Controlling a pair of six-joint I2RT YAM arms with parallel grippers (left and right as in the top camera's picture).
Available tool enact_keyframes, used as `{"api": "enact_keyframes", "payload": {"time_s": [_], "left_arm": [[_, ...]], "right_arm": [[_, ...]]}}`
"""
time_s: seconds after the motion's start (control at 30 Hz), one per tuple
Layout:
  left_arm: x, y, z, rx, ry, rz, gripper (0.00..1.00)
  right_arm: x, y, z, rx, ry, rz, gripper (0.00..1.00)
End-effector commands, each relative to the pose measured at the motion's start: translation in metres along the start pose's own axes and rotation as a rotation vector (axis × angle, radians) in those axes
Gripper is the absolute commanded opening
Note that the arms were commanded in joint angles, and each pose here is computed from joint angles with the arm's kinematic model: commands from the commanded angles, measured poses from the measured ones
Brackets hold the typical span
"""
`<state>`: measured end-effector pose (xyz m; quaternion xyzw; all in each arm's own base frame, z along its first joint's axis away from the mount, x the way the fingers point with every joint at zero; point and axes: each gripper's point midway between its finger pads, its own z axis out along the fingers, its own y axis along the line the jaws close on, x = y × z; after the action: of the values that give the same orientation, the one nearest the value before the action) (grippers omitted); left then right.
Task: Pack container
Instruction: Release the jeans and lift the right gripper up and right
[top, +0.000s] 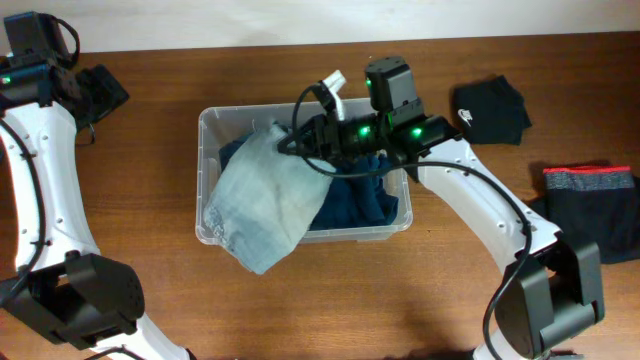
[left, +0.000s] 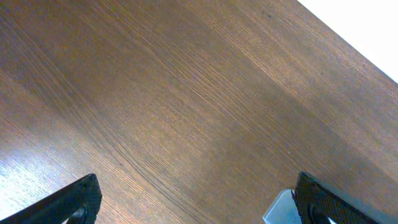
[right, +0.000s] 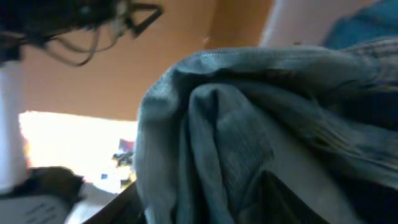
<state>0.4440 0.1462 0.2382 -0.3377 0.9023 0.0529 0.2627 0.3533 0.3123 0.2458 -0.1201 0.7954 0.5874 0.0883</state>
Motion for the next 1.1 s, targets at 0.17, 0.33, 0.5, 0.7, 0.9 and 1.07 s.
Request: {"api": "enact_keyframes", "payload": {"time_s": [0.17,0.33,0.5,0.7,0.9,1.07], "left_arm": [[-0.001,0.0,0.0,-0.004,-0.003,-0.013,0.99],[-0.001,0.0,0.0,-0.004,-0.003,-0.013,0.99],[-0.001,0.0,0.0,-0.003,-0.003,-0.013,0.99],[-0.001,0.0,0.0,-0.004,-0.003,-0.013,0.99],[-0.001,0.0,0.0,-0.004,-0.003,-0.013,0.99],[-0.001,0.0,0.0,-0.003,-0.003,-0.013,0.99]], "right_arm": [[-0.034,-0.039,-0.028,0.21,-0.166,-0.032,0.5],[-0.052,-0.052,-0.06,0.238,-0.241,-0.011,0.5],[-0.065,-0.07,-0.08,0.318,-0.307,-0.015,0.5],[-0.065,-0.053,-0.077,0.309,-0.301,-0.088,0.46],[-0.066,0.014,-0.074,0.302,-0.316,-0.337,0.37],[-0.043,0.039,-0.053,0.447,-0.268,-0.415,0.24]]}}
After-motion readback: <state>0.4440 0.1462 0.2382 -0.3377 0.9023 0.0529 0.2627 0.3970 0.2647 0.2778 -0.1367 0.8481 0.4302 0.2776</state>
